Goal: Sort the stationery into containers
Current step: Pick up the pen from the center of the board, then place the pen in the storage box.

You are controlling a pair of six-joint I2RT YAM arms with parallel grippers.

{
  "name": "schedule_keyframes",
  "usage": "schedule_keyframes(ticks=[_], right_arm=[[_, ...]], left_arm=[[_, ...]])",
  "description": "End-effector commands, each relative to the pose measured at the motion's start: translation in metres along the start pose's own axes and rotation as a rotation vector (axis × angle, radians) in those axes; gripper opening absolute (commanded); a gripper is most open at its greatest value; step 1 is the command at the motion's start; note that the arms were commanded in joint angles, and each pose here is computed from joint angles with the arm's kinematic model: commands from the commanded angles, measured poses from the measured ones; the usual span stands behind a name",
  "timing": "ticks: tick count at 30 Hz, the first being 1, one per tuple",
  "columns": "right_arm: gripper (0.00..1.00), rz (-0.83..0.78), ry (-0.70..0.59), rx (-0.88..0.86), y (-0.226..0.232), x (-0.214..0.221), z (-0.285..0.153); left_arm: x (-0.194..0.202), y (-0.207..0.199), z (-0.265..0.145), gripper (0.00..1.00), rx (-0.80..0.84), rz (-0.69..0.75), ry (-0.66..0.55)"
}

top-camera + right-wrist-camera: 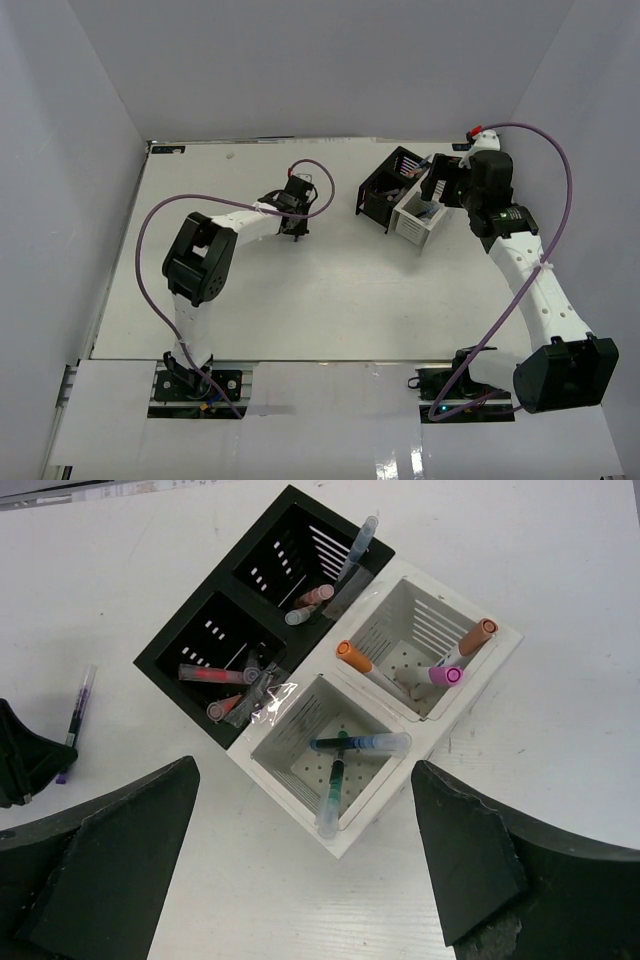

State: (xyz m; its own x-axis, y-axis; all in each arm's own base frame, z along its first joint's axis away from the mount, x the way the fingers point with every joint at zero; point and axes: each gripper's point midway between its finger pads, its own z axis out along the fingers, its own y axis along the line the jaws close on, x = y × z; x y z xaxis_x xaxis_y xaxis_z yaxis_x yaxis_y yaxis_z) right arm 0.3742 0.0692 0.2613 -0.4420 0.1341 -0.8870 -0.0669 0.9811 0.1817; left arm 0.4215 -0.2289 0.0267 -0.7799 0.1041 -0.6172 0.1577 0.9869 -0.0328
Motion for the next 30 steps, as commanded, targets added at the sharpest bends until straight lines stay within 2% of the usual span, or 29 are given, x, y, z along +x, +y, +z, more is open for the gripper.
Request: schedule_keyframes(ticks=[1,3,7,11,12,14,15,21,26,30], right_arm=[[0.93,0.008,-0.037,-0.036,0.007,-0.011,-0.007],[0.93,0.009,-0.045,-0.097,0.017,-0.013,-0.007],[0.92,0.011,-0.031,-0.235,0.043,-0.012,-0.007],[0.91,0.032,0.019,-0.380,0.077,-0.005,-0.005],[0.91,0.039,0.039,-0.420,0.088,-0.004,-0.004],[0.90,0.031,0.072,-0.489,0.111,0.001,-0.005],[0.90,0.032,0.101,-0.535,0.124,0.003,-0.004],[0.90,0.050,0.231,-0.774,0.201,0.017,-0.013],[0.91,0.051,0.294,-0.840,0.234,0.026,-0.009],[0.95,0.044,0.326,-0.866,0.248,0.034,-0.005]], left_arm=[[0.000,-0.009,-0.001,0.21,0.007,0.030,0.006],[0.004,-0.010,-0.004,0.10,0.010,0.034,0.012],[0.000,-0.010,-0.022,0.00,0.030,0.025,-0.011],[-0.018,-0.016,-0.055,0.00,0.107,0.034,-0.093],[-0.032,-0.019,-0.075,0.00,0.145,0.048,-0.152],[-0.033,-0.029,-0.092,0.00,0.237,0.081,-0.205],[-0.045,-0.033,-0.115,0.00,0.288,0.096,-0.267],[-0.041,-0.060,-0.184,0.00,0.568,0.309,-0.435],[-0.032,-0.066,-0.211,0.01,0.661,0.435,-0.516],[-0.027,-0.068,-0.222,0.01,0.704,0.482,-0.535]])
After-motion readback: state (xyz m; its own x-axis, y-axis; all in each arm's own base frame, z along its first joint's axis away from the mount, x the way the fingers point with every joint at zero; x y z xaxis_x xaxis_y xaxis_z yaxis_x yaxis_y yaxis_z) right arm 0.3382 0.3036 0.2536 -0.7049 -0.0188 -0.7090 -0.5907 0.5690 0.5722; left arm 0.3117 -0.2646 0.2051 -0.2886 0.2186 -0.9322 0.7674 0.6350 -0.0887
